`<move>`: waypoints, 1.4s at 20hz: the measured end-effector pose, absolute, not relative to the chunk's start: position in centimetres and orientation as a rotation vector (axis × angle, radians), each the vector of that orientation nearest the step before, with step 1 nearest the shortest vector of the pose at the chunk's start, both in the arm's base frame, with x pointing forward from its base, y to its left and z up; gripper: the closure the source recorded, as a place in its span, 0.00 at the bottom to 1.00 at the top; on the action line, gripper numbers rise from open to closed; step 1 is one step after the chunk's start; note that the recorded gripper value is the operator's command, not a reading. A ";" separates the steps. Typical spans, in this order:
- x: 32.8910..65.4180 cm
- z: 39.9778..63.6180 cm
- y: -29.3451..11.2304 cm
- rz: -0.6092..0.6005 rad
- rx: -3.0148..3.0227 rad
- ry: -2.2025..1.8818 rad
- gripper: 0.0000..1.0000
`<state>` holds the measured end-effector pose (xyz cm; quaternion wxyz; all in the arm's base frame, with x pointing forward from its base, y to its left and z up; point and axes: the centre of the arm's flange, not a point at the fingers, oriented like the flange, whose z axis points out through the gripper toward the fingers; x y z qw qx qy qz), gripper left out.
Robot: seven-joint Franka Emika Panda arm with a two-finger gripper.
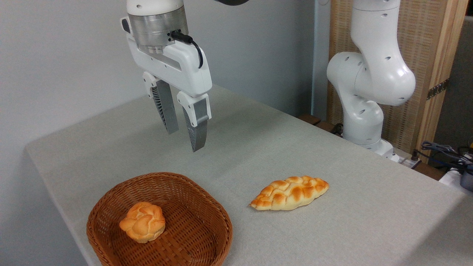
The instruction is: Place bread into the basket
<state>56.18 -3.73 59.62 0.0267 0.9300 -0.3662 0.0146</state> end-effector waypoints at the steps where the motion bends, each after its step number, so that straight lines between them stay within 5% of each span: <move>1: 56.2 59.6 -3.7 0.045 2.873 -1.131 0.00; 28: 55.7 59.7 -3.1 0.043 2.878 -1.116 0.00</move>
